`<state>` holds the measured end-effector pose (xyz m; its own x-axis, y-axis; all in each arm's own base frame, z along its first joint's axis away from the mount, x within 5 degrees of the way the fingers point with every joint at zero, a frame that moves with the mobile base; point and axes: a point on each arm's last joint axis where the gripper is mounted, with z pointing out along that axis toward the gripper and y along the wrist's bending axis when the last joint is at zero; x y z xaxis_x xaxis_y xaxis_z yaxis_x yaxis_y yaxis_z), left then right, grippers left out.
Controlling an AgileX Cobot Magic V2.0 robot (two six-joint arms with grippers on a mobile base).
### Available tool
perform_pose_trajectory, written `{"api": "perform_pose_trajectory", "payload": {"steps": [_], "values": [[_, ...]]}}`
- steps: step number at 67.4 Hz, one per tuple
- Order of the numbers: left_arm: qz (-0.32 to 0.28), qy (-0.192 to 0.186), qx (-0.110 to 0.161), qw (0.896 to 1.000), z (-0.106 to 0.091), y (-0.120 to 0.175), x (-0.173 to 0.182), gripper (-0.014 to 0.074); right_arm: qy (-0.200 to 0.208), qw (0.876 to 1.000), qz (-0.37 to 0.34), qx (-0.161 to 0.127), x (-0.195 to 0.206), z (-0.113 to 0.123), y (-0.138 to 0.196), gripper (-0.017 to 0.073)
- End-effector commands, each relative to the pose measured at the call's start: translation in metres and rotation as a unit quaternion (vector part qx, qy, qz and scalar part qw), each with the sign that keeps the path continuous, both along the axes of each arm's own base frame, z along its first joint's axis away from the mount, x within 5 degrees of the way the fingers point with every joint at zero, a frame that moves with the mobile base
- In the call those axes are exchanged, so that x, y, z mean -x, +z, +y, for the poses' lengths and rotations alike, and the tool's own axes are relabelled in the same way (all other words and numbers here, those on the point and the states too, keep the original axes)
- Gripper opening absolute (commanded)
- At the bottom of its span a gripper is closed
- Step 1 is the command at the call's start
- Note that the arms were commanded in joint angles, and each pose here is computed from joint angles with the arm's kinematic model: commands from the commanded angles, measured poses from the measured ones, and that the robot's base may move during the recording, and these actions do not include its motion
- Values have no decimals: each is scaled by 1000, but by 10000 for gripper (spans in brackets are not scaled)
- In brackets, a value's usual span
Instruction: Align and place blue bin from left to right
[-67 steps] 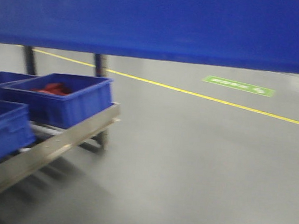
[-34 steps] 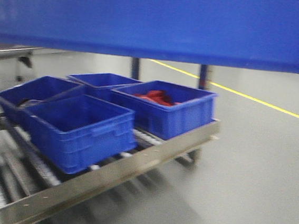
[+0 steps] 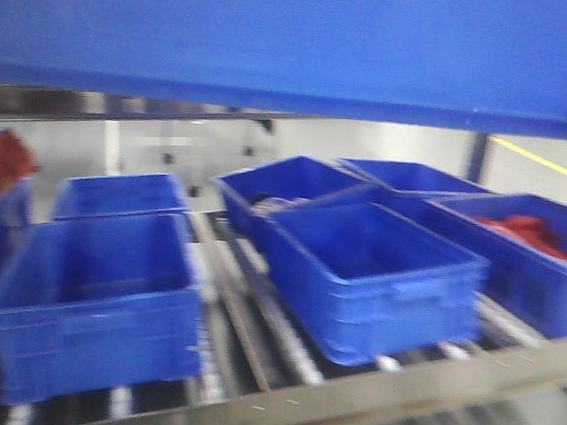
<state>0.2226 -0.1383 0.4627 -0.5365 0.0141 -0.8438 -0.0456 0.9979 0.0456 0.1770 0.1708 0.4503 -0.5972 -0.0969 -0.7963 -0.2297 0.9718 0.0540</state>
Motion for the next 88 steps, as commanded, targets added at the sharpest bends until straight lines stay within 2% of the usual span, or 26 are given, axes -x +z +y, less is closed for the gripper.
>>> {"api": "perform_pose_trajectory", "payload": {"steps": [1, 88], "values": [[-53, -43, 20, 997, -8, 13, 1, -111, 46, 997, -42, -45, 2, 10, 11, -80], [-53, -43, 20, 997, -8, 13, 1, -111, 46, 997, -42, -45, 2, 10, 11, -80]]}}
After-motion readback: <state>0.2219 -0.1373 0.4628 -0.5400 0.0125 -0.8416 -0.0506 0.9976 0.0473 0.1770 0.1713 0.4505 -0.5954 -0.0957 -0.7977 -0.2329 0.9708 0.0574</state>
